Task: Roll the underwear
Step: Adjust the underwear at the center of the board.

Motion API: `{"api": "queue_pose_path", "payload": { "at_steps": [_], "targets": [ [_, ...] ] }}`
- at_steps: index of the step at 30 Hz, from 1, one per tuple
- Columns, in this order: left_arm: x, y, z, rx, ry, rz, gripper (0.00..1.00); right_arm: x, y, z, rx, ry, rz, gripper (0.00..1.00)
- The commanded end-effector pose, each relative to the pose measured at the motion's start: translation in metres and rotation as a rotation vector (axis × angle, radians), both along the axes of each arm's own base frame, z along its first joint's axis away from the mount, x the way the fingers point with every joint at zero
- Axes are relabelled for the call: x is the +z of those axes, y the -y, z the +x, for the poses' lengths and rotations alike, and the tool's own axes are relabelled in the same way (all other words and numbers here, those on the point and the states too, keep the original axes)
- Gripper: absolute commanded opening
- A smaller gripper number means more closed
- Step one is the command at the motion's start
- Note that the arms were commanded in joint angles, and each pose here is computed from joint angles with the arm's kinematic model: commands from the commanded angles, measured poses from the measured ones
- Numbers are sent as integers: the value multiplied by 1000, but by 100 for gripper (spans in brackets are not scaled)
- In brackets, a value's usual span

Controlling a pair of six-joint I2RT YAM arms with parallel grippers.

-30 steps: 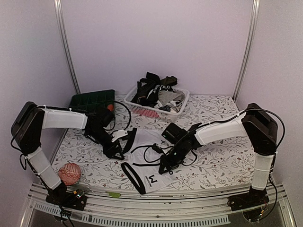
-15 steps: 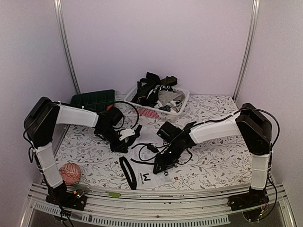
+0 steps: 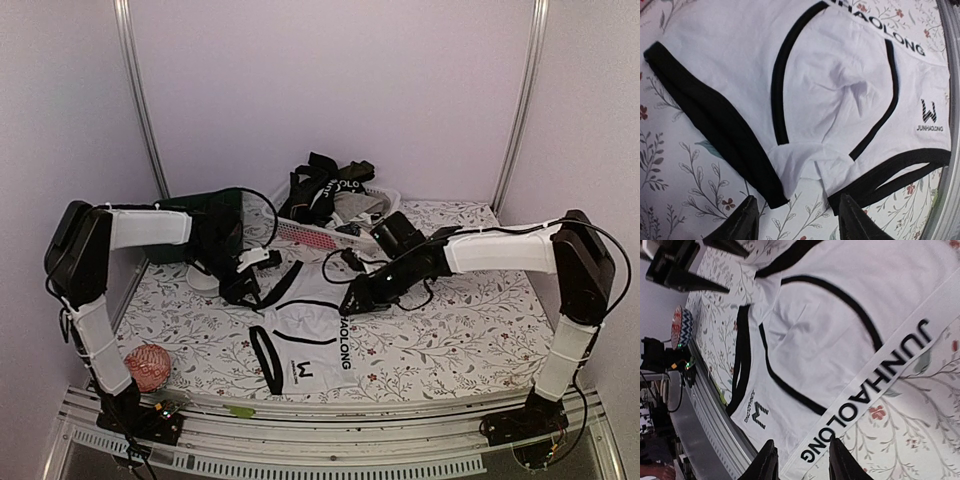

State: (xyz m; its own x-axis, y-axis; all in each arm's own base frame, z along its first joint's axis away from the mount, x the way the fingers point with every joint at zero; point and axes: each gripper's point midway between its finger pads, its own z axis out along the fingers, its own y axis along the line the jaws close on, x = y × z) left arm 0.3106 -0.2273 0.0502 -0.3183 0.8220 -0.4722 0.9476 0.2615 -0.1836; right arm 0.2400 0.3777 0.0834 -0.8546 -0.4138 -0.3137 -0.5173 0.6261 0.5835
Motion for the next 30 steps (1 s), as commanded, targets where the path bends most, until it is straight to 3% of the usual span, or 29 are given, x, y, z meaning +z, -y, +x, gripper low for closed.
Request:
{"api": "queue_pose_path", "payload": {
  "at_steps": [1,9,15,20,24,30],
  "targets": [
    [25,25,7,-29,0,-117,55,28,13,67,-156,138,42,35],
    [-10,45,-9,-87,-19,-74,54,24,24,121,-243,205,-7,33],
    [-50,12,-65,-211,-35,57,50,17,27,139,-242,233,-22,33],
    [-49,-17,-97,-317,-33,96,47,9,25,148,-196,278,-40,33],
    [-19,-10,-63,-267,26,6,53,2,14,155,-143,298,-30,33],
    [36,-2,43,-24,11,-199,65,-5,-5,176,-87,334,-19,35]
  ]
}}
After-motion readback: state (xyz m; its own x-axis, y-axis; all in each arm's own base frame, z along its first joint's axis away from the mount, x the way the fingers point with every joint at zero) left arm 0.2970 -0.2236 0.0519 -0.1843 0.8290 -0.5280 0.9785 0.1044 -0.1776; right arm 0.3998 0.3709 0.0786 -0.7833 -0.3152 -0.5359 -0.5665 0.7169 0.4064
